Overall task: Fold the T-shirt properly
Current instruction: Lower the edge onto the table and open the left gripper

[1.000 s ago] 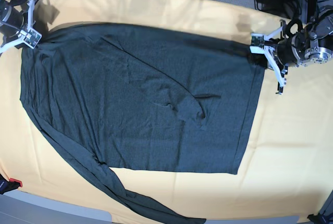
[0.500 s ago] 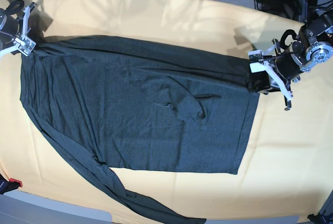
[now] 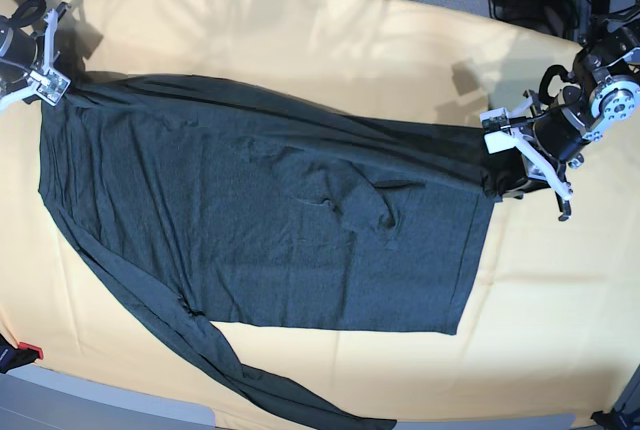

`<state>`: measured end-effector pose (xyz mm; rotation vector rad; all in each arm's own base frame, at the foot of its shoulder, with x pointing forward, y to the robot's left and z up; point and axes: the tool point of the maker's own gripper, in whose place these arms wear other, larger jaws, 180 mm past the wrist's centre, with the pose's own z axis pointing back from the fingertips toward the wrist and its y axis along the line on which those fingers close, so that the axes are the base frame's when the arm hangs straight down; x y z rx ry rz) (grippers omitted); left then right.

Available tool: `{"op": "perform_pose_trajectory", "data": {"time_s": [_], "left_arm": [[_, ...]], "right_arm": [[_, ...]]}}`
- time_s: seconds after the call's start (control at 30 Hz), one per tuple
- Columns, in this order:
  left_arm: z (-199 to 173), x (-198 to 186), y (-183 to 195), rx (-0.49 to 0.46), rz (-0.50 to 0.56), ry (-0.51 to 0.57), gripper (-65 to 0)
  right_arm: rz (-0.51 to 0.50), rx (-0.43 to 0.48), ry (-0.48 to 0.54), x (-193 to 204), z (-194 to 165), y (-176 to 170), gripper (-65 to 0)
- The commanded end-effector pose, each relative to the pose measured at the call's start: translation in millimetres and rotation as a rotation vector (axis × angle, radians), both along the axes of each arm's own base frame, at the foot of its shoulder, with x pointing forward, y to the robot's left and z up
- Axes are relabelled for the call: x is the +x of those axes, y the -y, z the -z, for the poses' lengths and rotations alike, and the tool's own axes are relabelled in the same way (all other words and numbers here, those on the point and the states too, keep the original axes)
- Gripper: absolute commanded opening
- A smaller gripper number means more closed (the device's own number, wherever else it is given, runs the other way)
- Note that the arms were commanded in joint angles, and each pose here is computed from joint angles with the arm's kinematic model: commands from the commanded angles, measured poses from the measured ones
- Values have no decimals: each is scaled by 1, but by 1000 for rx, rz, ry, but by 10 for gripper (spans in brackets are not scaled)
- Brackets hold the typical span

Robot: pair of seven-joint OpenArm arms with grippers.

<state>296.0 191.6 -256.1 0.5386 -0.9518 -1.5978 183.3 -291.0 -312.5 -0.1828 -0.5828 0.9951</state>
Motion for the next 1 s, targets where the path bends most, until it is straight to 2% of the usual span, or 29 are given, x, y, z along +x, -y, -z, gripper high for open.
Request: {"op": "perform_pose_trajectory", "data": {"time_s": [0.0,0.2,0.23,0.3,0.33,0.37,0.4,0.43,0.53,0.6,0.67,0.77,0.87,0.93,0.97], "left_arm": [[-11,5,-5,22,2,32,-650],[-13,7,-5,39,12,44,-650],[-17,10,-7,48,8,60,-646],[-24,17,-11,47,-23,75,-492],[-26,19,-11,24,-41,63,-407],[-27,20,-12,2,-60,48,-328],[-27,21,-12,-10,-71,39,-268],[-29,22,-13,-9,-77,45,-237],[-42,32,-19,-5,-107,97,-232],[-51,36,-22,-23,-130,137,-232],[-48,34,-28,-16,-149,110,-232],[-31,22,-34,39,-141,-1,-232],[-22,13,-36,52,-134,-73,-232],[-17,8,-34,41,-131,-117,-232],[-13,5,-33,35,-126,-143,-232]], "right_arm": [[-14,-13,24,7,-8,1,-650],[-12,-38,49,13,-11,5,-647],[-2,-50,76,19,-15,8,-560],[36,-59,143,34,-26,13,-363],[52,-60,168,39,-30,15,-291],[69,-61,195,44,-35,17,-261],[90,-66,229,51,-40,20,-260],[113,-72,266,58,-47,24,-260],[165,-81,324,69,-59,31,-267],[198,-71,334,72,-62,34,-319],[193,-47,269,65,-54,29,-386],[49,32,67,38,-30,0,-455],[72,96,18,31,-26,-7,-571],[83,128,-8,28,-25,-11,-570],[86,139,-16,27,-24,-13,-532]]}}
